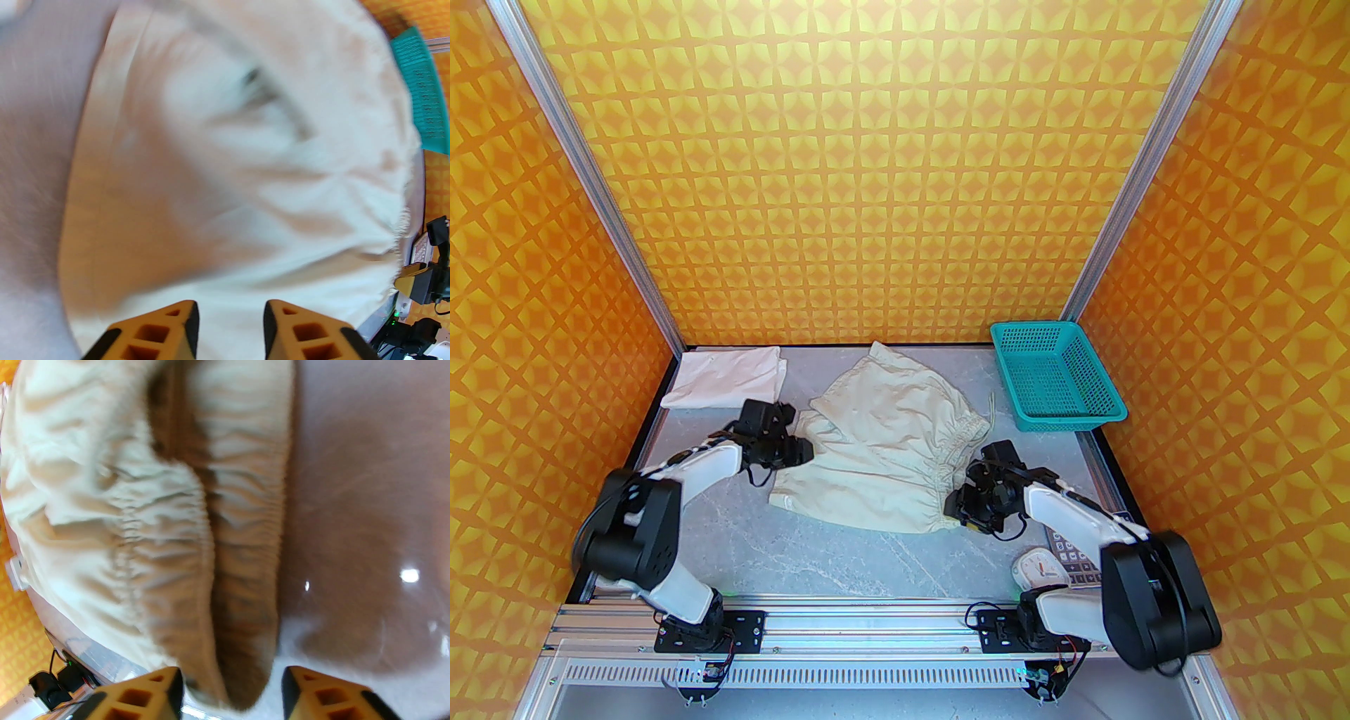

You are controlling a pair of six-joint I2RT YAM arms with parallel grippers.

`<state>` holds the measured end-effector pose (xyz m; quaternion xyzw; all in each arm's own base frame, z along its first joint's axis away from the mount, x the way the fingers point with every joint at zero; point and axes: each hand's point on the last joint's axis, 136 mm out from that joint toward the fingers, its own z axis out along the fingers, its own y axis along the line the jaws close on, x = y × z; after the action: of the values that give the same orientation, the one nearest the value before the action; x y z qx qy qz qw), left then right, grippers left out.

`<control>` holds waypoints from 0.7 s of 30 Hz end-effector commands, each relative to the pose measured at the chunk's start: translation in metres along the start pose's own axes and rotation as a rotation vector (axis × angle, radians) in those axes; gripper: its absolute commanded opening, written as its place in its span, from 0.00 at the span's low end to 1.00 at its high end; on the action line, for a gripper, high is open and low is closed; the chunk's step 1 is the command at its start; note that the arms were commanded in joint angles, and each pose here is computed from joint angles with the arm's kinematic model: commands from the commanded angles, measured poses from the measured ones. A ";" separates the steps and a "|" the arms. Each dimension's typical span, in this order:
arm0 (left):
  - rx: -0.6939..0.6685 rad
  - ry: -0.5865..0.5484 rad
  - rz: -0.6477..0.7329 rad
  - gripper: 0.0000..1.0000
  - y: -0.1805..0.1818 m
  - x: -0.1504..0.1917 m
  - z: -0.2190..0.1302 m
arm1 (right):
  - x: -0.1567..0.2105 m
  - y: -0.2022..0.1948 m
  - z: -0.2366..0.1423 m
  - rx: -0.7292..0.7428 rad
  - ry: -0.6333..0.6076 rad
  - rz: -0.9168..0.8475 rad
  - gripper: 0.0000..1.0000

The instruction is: Fold and stack the mixed laundry pile

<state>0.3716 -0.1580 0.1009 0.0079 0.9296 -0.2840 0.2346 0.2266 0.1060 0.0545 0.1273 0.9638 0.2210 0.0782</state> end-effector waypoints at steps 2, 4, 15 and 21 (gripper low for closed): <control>-0.041 0.014 0.032 0.37 0.010 -0.019 0.014 | -0.056 0.022 -0.034 0.013 -0.207 -0.058 0.61; -0.046 0.026 0.021 0.32 0.017 -0.031 0.034 | -0.077 0.043 -0.032 -0.058 -0.228 -0.057 0.60; -0.133 -0.009 -0.126 0.05 0.064 -0.058 0.088 | -0.144 0.059 0.053 -0.036 -0.165 -0.051 0.55; -0.232 -0.083 -0.225 0.06 0.101 -0.045 0.051 | -0.166 0.035 0.063 0.060 -0.159 -0.028 0.56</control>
<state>0.4515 -0.1251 0.0232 -0.0916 0.9435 -0.2340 0.2158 0.3923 0.1349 0.0341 0.1233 0.9584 0.2157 0.1407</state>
